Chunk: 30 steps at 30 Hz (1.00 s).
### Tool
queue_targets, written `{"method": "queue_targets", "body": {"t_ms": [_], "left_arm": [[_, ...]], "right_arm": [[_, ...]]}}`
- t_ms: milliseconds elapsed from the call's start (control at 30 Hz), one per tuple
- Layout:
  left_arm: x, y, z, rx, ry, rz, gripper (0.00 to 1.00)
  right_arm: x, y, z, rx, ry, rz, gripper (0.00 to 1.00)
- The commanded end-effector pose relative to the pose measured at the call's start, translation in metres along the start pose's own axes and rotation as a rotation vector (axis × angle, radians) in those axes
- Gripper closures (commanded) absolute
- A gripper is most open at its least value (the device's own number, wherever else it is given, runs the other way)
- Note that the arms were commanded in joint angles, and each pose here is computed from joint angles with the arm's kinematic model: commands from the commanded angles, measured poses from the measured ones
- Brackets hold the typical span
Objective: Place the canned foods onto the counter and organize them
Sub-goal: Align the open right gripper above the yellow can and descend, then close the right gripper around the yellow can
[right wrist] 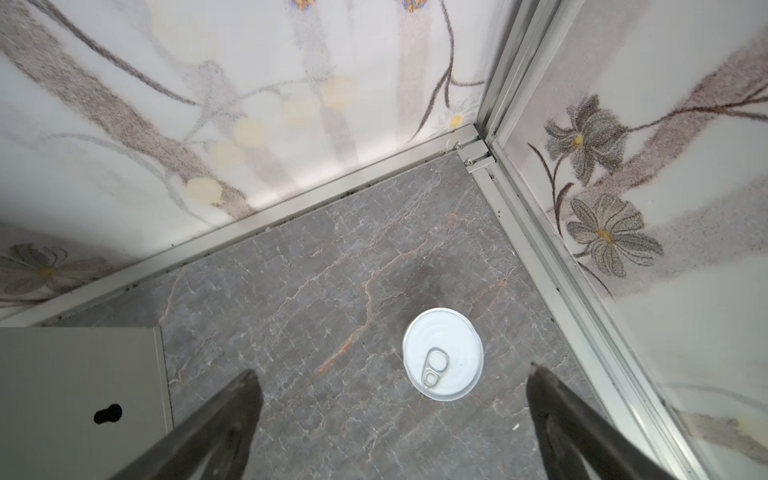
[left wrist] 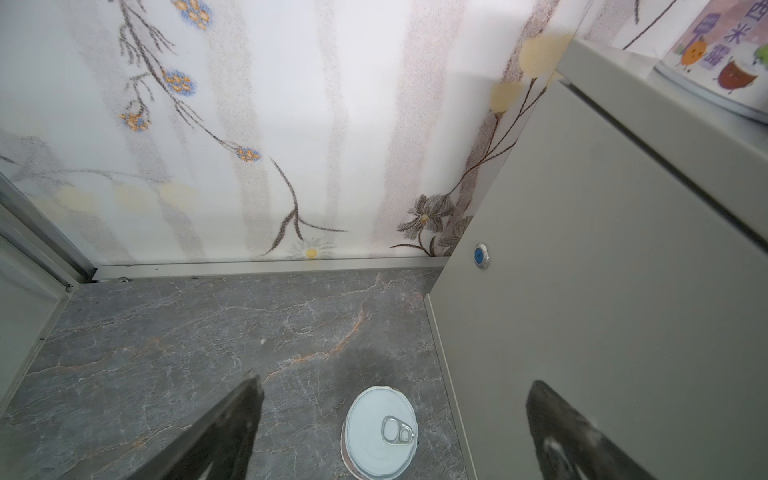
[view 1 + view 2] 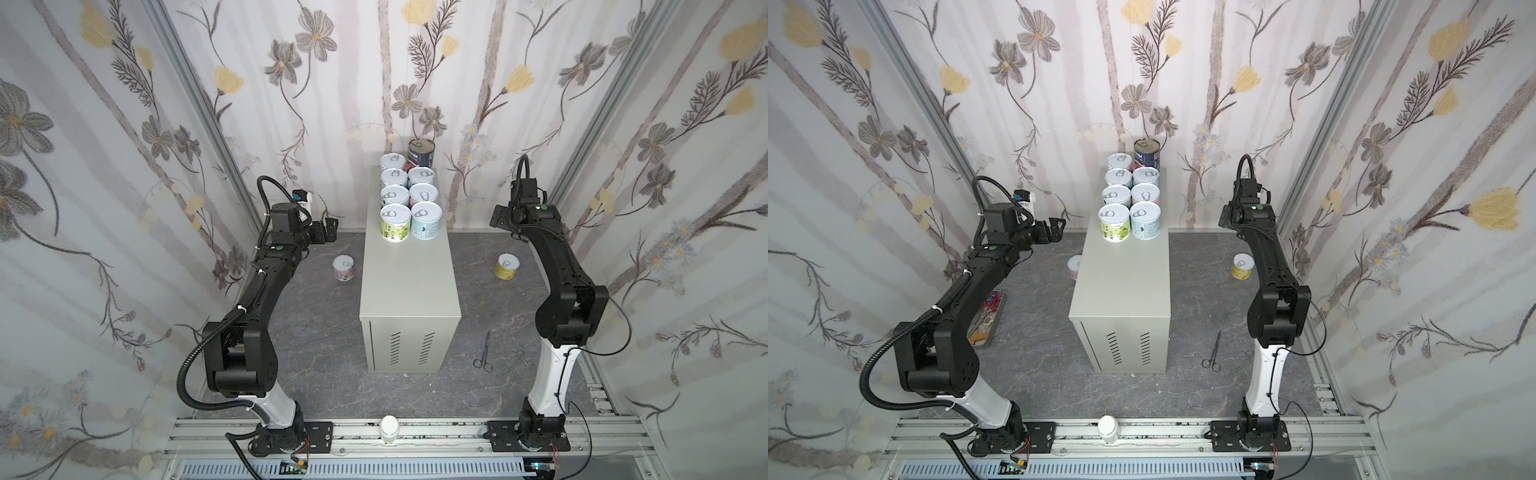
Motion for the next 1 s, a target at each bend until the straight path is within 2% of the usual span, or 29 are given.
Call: {"method": "queue_targets", "body": {"t_ms": [0,200,433,633,967], "left_arm": [[-0.005,-0.008,-0.001,0.013,0.009,-0.042,0.00],[-0.010,-0.011,-0.002,0.021,0.007,-0.046,0.00],[-0.012,-0.014,-0.003,0.028,-0.002,-0.041,0.00],[-0.007,-0.013,-0.003,0.012,0.013,-0.037,0.00],[-0.006,-0.016,-0.002,0.026,0.003,-0.028,0.00]], "right_arm": [[0.013,0.022,-0.018,-0.101,-0.035,0.235,0.00],[0.055,0.038,-0.040,-0.079,-0.112,0.362,0.00],[0.086,0.048,-0.060,-0.049,-0.126,0.416,0.00],[0.107,0.061,-0.052,-0.073,-0.162,0.445,0.00],[0.129,0.088,-0.046,-0.126,-0.068,0.508,0.01]]}}
Point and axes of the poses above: each gripper's point midway between its finger pads, its own x axis out along the fingers, its own z axis along the line the jaws close on, y = z × x, the point moved 8 cm from there along -x, back along the fingers, and after that the axes turned 5 degrees about x, right-handed, at the moved point
